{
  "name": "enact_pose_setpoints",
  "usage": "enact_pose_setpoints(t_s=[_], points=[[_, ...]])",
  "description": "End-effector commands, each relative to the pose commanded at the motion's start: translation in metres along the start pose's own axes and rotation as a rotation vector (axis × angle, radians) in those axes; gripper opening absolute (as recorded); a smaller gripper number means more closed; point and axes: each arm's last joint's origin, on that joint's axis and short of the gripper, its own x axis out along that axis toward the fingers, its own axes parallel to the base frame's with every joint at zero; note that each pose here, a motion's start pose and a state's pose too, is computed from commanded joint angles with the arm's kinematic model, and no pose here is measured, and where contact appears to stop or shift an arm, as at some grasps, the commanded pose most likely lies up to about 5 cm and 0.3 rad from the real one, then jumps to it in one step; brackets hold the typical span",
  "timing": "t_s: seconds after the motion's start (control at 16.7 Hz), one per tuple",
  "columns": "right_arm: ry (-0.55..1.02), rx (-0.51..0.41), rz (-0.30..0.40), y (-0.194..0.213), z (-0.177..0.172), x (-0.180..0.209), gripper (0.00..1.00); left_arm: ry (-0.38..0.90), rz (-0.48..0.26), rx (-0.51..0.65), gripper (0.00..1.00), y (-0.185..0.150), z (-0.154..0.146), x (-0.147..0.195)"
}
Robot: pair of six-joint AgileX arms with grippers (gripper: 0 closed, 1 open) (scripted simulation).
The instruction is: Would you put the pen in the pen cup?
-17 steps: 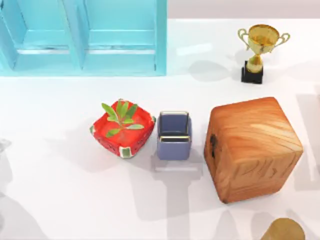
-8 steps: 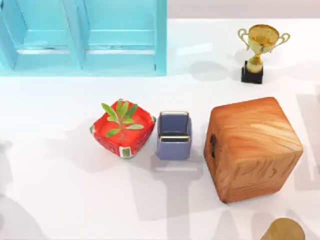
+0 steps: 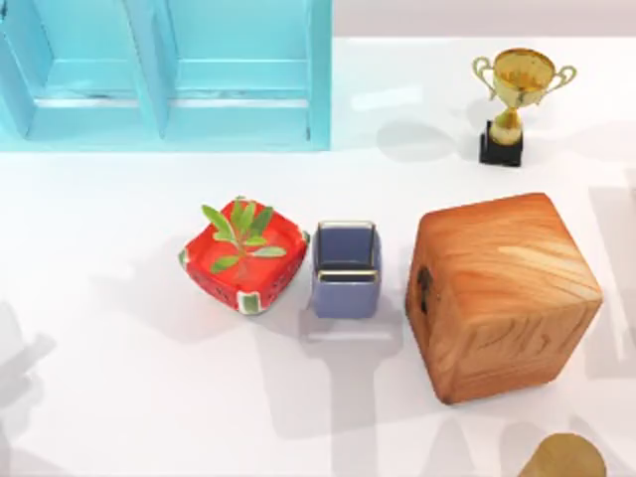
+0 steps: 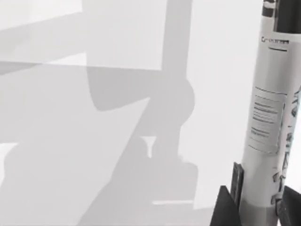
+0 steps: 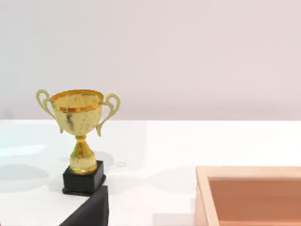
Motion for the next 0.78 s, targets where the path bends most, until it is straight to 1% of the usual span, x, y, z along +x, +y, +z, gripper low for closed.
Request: enact_pose_setpoints(t_s=[0.18, 0.3, 0.54, 0.78], points=[[0.0, 0.0, 0.0, 0.0, 0.0, 0.0, 1.0, 0.031, -0.006, -0.058, 0.0, 0.011, -0.013, -0.037], [0.0, 0.0, 0.0, 0.0, 0.0, 0.0, 1.0, 0.028, -0.019, -0.067, 0.0, 0.018, -0.025, -0.058], [0.0, 0.0, 0.0, 0.0, 0.0, 0.0, 1.0, -0.057, -0.052, -0.021, 0.0, 0.03, -0.045, -0.096], [0.0, 0.0, 0.0, 0.0, 0.0, 0.0, 1.0, -0.098, -0.051, 0.025, 0.0, 0.037, -0.06, -0.111]])
